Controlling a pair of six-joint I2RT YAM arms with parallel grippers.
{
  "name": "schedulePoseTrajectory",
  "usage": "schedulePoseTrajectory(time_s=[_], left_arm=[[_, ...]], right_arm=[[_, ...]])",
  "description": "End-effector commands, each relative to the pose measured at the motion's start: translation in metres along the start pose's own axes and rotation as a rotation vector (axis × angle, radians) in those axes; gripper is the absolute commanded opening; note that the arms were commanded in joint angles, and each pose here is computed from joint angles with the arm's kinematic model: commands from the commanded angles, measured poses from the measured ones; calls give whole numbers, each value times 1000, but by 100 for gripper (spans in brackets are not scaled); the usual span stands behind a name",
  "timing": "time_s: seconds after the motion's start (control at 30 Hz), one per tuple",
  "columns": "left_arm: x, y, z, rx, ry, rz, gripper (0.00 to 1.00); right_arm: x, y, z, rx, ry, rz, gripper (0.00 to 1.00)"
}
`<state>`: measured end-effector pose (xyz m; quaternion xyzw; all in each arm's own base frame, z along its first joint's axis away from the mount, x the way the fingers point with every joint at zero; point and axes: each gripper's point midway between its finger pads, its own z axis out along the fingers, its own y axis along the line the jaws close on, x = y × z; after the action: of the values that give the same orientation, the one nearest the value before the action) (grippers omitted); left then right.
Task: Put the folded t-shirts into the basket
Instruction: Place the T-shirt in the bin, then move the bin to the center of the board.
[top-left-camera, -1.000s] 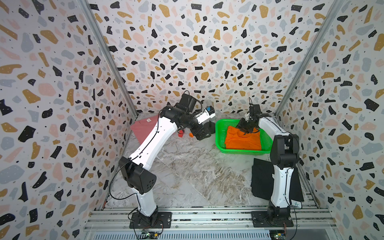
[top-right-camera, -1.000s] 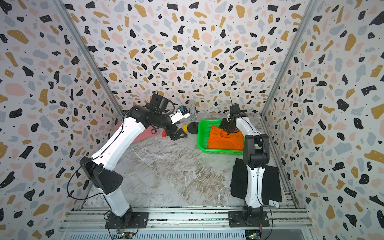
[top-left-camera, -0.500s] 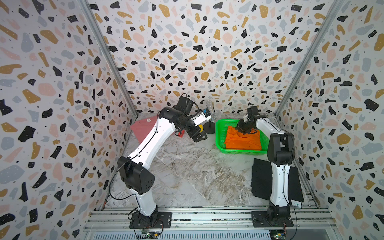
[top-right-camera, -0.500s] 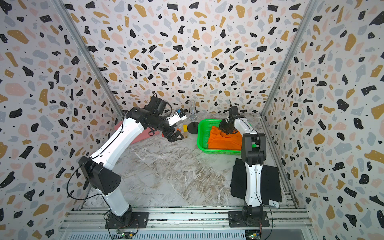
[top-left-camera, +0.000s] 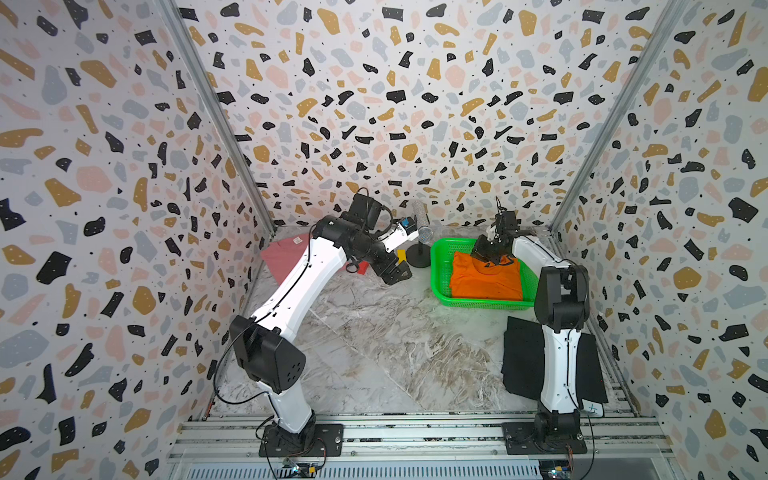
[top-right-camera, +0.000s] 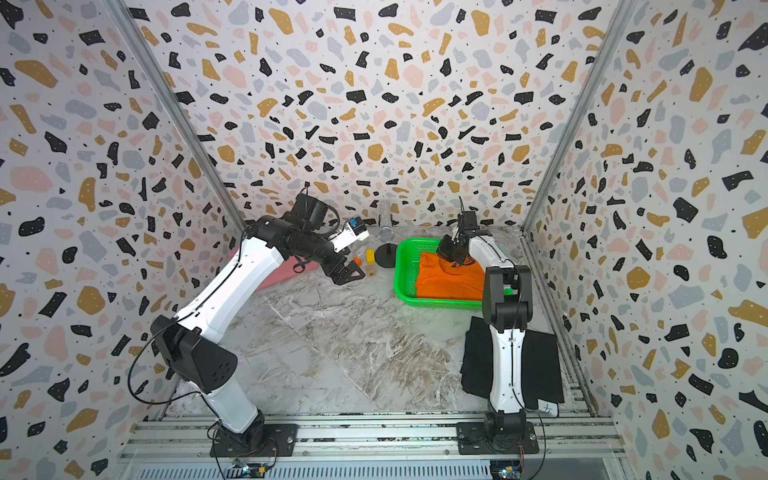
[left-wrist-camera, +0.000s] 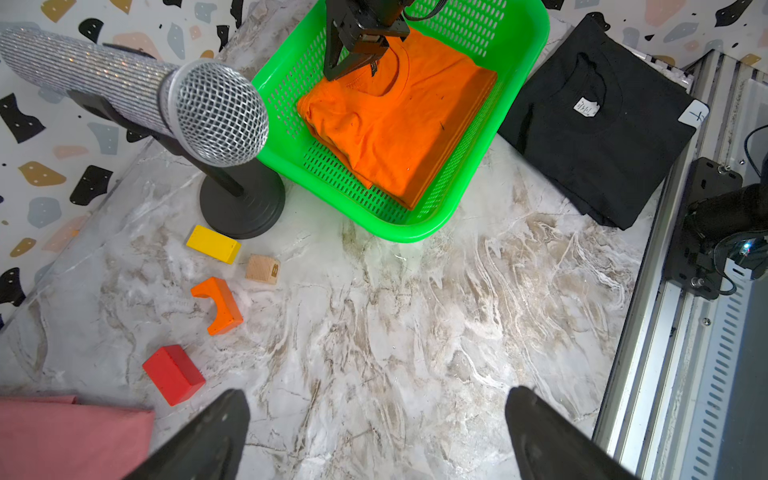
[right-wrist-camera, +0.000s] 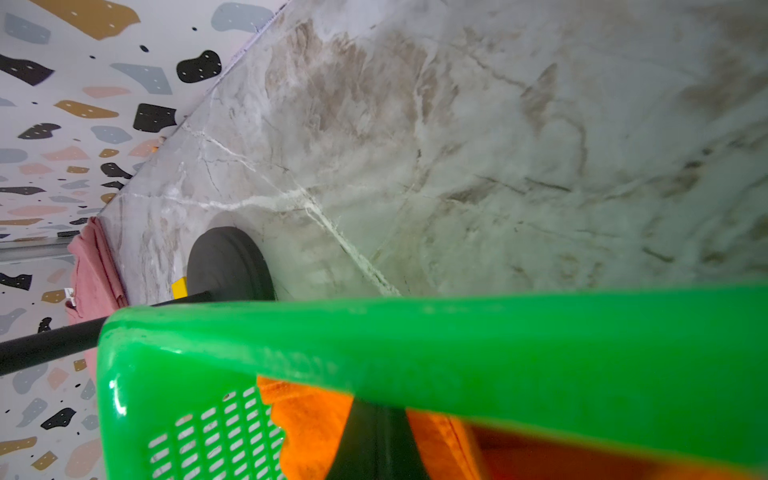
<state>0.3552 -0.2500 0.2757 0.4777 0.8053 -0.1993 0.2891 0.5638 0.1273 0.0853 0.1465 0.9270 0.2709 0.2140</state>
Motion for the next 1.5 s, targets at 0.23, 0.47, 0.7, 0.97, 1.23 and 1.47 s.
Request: schedulePoseTrajectory(time_s=[0.23,0.47,0.7,0.97,1.23,1.47], left_arm=[[-2,0,-13,-4,-48,-6,97],[0,1,-12,-4,-47,-10,97],[4,0,-9,-6,-42,-12,98],[10,10,-15,-43,-47,-63,99],[28,52,-36,-184,-86,-235,100],[68,105,-75,-516,-16,-421,100]], right_arm=[[-40,41,-24,-86,-133,-130,0],[-42,48,-21,-131,-141,-149,7],[-46,61,-51,-137,-193,-184,34],[-34,42,-115,65,-258,-284,35],[42,31,-141,112,-160,-452,40],[139,80,-127,-110,-34,-884,44]])
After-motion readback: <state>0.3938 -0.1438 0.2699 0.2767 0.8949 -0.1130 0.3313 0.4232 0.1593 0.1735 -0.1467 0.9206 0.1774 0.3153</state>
